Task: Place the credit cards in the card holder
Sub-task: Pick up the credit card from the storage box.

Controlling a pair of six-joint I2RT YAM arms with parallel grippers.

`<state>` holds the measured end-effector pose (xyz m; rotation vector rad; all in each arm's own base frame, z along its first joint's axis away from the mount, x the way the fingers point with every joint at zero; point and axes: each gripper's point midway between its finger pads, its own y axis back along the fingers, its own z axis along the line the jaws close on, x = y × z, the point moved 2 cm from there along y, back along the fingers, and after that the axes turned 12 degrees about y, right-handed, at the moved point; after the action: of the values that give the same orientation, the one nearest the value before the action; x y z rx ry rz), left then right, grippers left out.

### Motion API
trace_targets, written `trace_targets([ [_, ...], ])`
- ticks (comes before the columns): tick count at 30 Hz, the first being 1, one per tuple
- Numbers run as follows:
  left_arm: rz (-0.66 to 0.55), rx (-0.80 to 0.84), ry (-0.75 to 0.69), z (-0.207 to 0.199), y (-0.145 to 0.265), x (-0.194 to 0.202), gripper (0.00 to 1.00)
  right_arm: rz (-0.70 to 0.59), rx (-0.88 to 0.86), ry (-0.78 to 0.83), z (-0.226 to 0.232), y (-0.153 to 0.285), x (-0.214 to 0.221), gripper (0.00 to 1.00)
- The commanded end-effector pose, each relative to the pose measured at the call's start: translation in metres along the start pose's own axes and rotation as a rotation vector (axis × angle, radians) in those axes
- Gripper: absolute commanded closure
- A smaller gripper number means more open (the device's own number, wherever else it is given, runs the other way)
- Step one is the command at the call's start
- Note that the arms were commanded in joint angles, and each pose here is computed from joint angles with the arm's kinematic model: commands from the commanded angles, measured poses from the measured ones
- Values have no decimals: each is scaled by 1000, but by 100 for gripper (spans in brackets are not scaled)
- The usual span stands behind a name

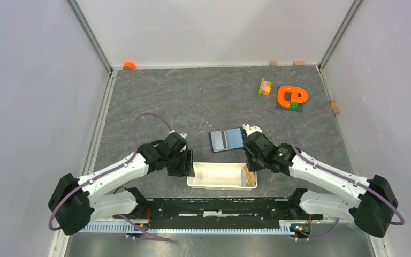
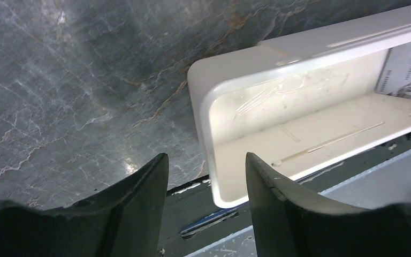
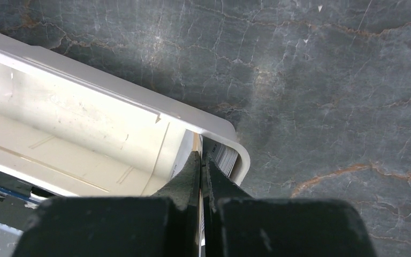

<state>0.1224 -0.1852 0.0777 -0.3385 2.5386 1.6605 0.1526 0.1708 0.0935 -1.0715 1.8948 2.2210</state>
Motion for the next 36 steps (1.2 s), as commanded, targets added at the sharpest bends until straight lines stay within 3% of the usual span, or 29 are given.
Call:
trace_targets([
  [1,-95,73,-43,-27,19,-25,38,-95,45,41,-9,2,-16,100],
  [9,-185,209,-136,-65,45,-50,37,-221,-75,22,9,31,-47,100],
  [14,-200,467,-176,-106,65,-49,32,-316,-182,5,24,47,-61,100],
  [24,-288,836,-288,-143,114,-39,15,-794,-503,8,57,126,-114,100],
  [29,-317,984,-324,-157,138,-34,12,-947,-673,53,75,167,-125,100],
  [32,-293,1068,-344,-164,150,-27,19,-966,-742,80,83,176,-125,100],
  [36,-287,1109,-352,-165,156,-22,40,-970,-800,91,90,181,-123,100],
])
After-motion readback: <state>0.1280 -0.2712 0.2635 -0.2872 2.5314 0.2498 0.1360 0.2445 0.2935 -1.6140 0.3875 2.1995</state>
